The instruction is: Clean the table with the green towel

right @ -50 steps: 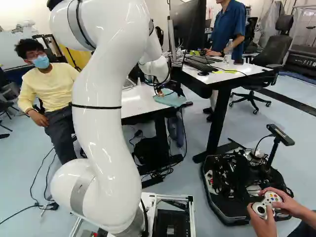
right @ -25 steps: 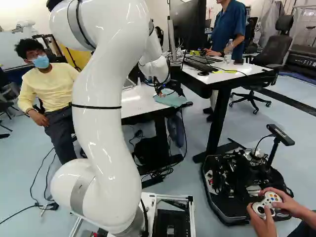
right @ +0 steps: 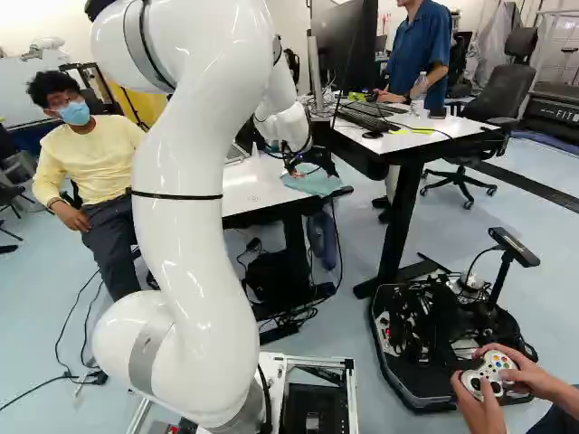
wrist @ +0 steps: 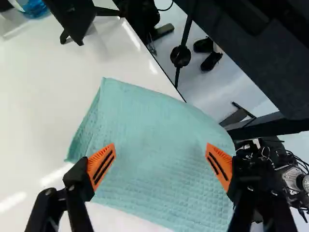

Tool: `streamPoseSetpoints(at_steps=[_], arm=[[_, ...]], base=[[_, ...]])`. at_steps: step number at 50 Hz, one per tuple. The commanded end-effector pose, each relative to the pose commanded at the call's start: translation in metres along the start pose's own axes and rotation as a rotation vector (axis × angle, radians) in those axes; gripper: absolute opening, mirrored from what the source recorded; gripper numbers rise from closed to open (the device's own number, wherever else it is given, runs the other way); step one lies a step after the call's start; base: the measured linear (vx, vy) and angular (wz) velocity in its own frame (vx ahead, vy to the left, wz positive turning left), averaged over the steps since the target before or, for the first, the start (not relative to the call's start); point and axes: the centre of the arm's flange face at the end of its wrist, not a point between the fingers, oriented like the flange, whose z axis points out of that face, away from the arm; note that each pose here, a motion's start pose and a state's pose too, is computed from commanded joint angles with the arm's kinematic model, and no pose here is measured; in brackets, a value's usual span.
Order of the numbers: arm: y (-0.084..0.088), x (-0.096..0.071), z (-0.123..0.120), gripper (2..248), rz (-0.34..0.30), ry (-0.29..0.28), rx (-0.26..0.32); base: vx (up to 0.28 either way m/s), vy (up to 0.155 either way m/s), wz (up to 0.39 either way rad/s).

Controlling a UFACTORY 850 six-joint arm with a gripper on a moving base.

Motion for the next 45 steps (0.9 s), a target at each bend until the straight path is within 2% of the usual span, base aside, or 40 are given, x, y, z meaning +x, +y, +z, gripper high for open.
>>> streamPoseSetpoints(at_steps=[45], arm=[[0.0000,-0.0006,0.0000,247,0.001,-0.007,0.000]], base=[[0.000,0.000,0.000]])
